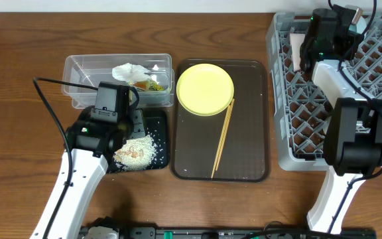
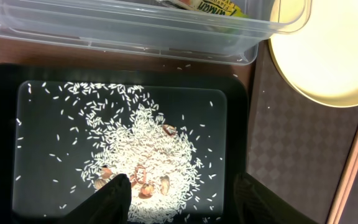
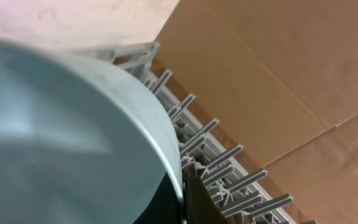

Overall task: Sort waste into correct bins and load items into the dishwasher rack
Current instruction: 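Carry the blue bowl with right gripper into the dish rack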

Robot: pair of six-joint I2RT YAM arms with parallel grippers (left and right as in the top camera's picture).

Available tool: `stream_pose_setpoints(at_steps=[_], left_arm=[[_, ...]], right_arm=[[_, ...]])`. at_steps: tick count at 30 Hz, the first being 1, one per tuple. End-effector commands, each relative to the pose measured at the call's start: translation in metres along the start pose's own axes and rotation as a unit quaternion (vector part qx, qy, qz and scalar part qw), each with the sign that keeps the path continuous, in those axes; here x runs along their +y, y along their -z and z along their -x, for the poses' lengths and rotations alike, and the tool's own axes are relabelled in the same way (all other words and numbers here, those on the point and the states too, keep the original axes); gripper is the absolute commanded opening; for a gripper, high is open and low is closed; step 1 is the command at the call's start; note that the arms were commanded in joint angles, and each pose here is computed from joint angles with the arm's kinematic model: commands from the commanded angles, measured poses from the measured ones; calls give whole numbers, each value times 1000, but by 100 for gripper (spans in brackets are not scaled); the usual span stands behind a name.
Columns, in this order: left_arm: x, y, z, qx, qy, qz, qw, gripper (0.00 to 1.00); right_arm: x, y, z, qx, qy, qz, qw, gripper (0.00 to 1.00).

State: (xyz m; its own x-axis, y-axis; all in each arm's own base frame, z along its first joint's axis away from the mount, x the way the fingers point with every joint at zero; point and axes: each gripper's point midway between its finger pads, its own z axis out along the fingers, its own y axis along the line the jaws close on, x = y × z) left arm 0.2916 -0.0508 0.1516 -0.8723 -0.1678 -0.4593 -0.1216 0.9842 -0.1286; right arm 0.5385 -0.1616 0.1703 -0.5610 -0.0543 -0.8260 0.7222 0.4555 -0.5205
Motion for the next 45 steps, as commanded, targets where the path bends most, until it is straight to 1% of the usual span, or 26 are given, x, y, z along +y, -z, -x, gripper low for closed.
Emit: stream_pose_setpoints(at_steps=[1,4,7,10,17,19,22,23,24,25,26,28,29,33,36,37,39,41,43,45], left_arm=[[2,1,2,-2,-3,4,1000,57],[2,1,2,-2,-3,4,1000,57],[2,1,2,-2,-3,4,1000,57],[2,1,2,-2,-3,4,1000,57],[2,1,2,-2,-3,4,1000,57],[2,1,2,-2,-3,4,1000,57],[2,1,2,-2,-3,4,1000,57],[2,1,2,-2,-3,4,1000,57],[2,1,2,-2,-3,4,1000,57],[2,1,2,-2,-3,4,1000,57],[2,1,2,-2,-3,4,1000,57],[2,1,2,-2,-3,4,1000,57],[2,1,2,-2,-3,4,1000,57],[2,1,2,-2,-3,4,1000,57],[2,1,2,-2,-3,4,1000,57],[2,1,2,-3,-3,4,1000,57],[2,1,2,-2,-3,4,1000,57],[2,1,2,-2,-3,4,1000,57],[2,1,2,-2,-3,4,1000,57],[2,1,2,-3,-3,5,1000,57]], right_arm=[[5,1,-3,-5,27,-19,999,1],[1,2,11,-24,43,-27,998,1],[1,2,13,-27,48,-27,998,1],[6,2,6,-20,63,-18,998,1],[21,5,-15,4,61,8,998,1],[32,7,-21,9,72,39,997,1],[58,18,-35,23,114,105,988,2],[64,22,-40,29,123,123,984,4],[70,26,-46,36,127,138,982,10],[73,30,-51,45,128,152,979,19],[76,33,-55,53,127,161,977,23],[76,41,-59,69,118,182,974,25],[75,44,-57,74,113,191,972,27],[65,61,-43,83,100,239,962,48],[49,78,-29,87,98,272,954,59],[47,84,-26,89,98,287,949,61],[42,99,-22,95,98,323,936,62],[40,121,-22,107,101,374,916,63],[40,147,-26,125,107,434,886,63],[42,185,-35,165,94,507,841,63]])
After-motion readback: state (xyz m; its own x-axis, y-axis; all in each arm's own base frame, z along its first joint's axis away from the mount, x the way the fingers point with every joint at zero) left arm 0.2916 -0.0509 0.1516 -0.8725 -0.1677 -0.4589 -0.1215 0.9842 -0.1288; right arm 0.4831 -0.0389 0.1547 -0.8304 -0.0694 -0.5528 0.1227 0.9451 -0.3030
